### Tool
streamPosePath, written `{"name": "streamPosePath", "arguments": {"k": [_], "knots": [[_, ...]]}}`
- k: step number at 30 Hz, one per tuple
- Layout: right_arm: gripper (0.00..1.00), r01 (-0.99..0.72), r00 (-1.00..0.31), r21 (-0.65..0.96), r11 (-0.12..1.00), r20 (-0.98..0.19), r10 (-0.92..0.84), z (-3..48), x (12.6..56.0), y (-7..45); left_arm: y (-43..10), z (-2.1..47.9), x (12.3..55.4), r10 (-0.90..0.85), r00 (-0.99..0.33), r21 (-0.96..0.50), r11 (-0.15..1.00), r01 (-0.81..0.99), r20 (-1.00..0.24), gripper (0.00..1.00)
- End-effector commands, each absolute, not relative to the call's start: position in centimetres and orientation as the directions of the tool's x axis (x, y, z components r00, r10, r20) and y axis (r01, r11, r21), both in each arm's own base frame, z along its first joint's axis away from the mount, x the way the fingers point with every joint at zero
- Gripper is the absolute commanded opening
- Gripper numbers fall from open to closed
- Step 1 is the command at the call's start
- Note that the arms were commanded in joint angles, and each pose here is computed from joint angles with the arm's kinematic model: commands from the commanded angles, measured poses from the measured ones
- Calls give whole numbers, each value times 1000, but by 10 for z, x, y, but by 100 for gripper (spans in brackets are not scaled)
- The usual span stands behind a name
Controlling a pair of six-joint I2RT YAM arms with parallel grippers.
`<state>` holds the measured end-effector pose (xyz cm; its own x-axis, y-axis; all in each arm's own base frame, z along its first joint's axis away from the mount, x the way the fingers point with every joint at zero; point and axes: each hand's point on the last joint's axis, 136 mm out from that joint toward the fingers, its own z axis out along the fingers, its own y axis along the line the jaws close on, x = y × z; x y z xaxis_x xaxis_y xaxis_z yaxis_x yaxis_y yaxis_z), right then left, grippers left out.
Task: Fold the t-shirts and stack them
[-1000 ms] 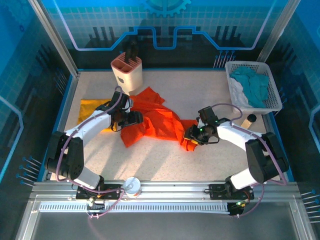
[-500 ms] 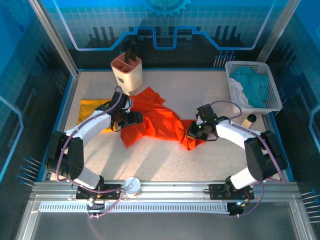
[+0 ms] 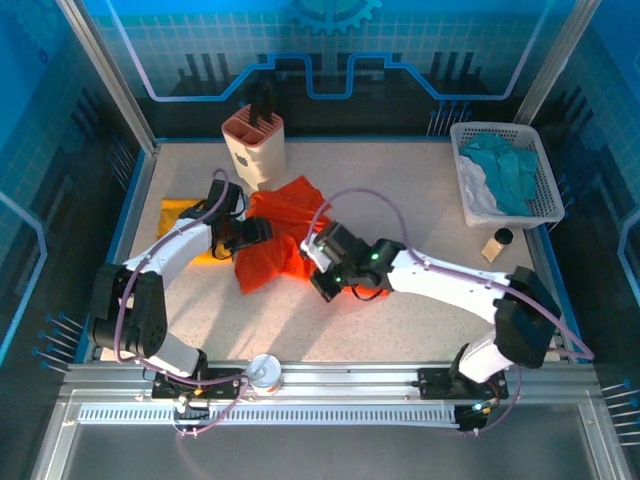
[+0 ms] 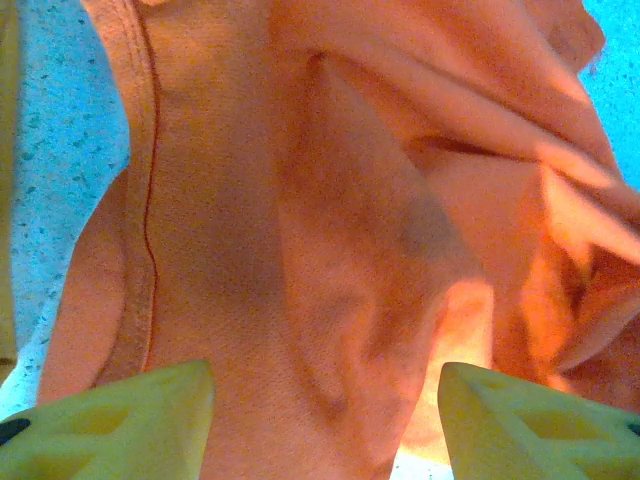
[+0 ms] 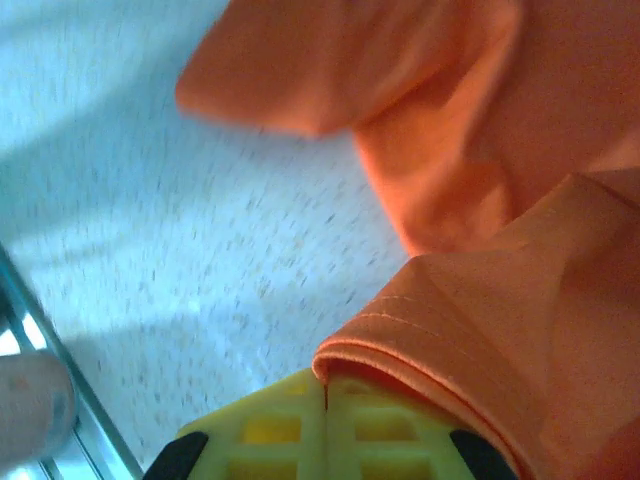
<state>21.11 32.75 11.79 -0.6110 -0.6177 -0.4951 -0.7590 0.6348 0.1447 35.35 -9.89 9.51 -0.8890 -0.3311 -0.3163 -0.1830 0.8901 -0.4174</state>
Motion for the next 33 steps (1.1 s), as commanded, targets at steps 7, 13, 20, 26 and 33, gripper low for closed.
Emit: {"name": "streamPosePath", "arguments": {"k": [7,13,20,26,33], "knots": [[38,-789,-604,138,598,-351,-716,86,189,300,-102,97,350,-334,-892,-442,879,-178,-305,62],[52,-666,-739,339,664,-421,-526,126,197,296,-103,96,349,-332,-893,-442,879,-177,-303,62],[53,-374,-912,446,813,-338,-233,140,209,258,-104,99,350,-337,-890,-453,874,-175,-307,62],[54,-33,-991,582,813,-124,48,115,203,246,-106,100,353,-340,-890,-463,869,-174,-304,62],[51,29,-996,605,796,-45,71,93,209,263,-108,98,352,-339,-893,-469,866,-174,-295,61]]}}
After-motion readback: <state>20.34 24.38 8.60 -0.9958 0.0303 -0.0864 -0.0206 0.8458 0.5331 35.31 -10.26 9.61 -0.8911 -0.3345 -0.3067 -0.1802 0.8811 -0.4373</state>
